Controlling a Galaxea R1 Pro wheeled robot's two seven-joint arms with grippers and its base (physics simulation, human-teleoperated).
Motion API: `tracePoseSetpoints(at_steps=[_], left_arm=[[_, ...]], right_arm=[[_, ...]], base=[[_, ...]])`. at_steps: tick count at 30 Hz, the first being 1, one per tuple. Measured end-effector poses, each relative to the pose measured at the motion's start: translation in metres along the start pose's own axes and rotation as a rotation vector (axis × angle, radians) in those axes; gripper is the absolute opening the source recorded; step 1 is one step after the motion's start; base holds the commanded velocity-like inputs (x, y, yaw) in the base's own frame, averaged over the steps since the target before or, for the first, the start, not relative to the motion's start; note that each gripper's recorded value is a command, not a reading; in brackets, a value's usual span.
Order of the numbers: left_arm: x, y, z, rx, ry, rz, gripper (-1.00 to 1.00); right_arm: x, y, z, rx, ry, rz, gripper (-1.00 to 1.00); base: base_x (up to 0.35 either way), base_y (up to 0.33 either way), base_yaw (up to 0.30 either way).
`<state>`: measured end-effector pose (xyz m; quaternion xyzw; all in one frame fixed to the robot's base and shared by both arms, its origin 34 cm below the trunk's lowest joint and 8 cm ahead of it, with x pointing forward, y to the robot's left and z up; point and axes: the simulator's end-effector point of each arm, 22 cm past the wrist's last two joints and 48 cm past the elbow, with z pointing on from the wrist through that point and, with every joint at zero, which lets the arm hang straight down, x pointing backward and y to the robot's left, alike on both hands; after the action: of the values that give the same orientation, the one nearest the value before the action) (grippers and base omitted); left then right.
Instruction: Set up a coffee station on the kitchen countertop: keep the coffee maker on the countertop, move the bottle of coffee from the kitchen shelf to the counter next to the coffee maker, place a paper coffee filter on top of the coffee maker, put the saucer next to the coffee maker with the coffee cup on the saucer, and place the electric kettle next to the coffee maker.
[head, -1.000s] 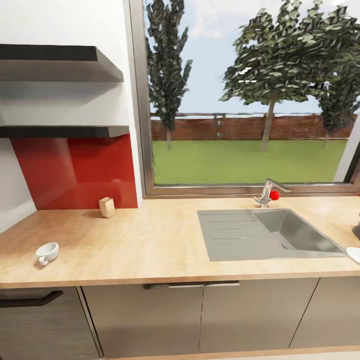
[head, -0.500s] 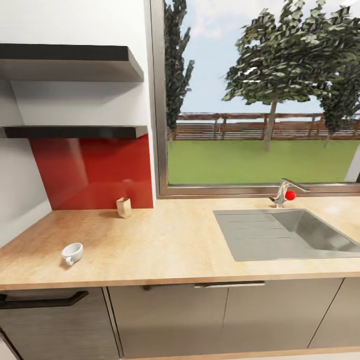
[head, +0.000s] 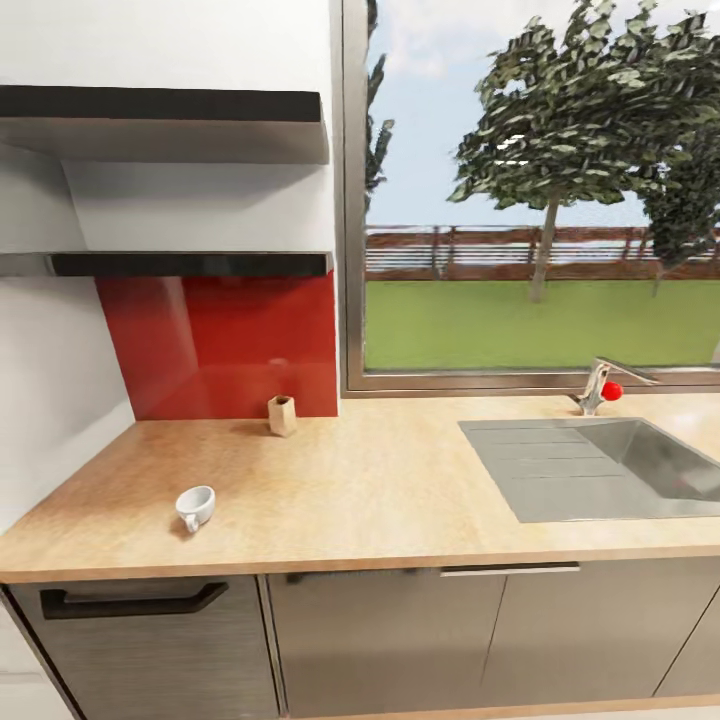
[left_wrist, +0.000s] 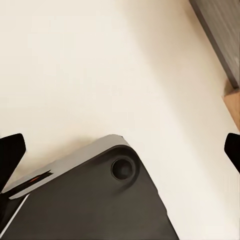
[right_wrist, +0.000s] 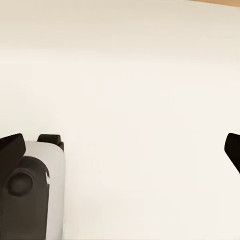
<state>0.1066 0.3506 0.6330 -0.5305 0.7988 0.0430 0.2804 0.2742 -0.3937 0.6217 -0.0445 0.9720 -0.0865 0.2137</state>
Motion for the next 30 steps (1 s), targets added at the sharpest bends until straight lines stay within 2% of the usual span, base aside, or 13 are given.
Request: tracePoseSetpoints(at_steps=[19,30], left_arm=[[-0.0013,-0.0008,0.0006,0.002,-0.003,0.001,1.0],[-0.0012,-0.0013,0.0005,0.003,-0.004,0.003,1.0]], right_arm=[[-0.0004,-0.0011,0.0001,0.001,-0.001,-0.001,1.0],[-0.0005,-0.0005,0.0002,0.0,-0.001,-0.001,1.0]], base=[[0.0,0.346,0.0],[-0.07,0.346,0.0]])
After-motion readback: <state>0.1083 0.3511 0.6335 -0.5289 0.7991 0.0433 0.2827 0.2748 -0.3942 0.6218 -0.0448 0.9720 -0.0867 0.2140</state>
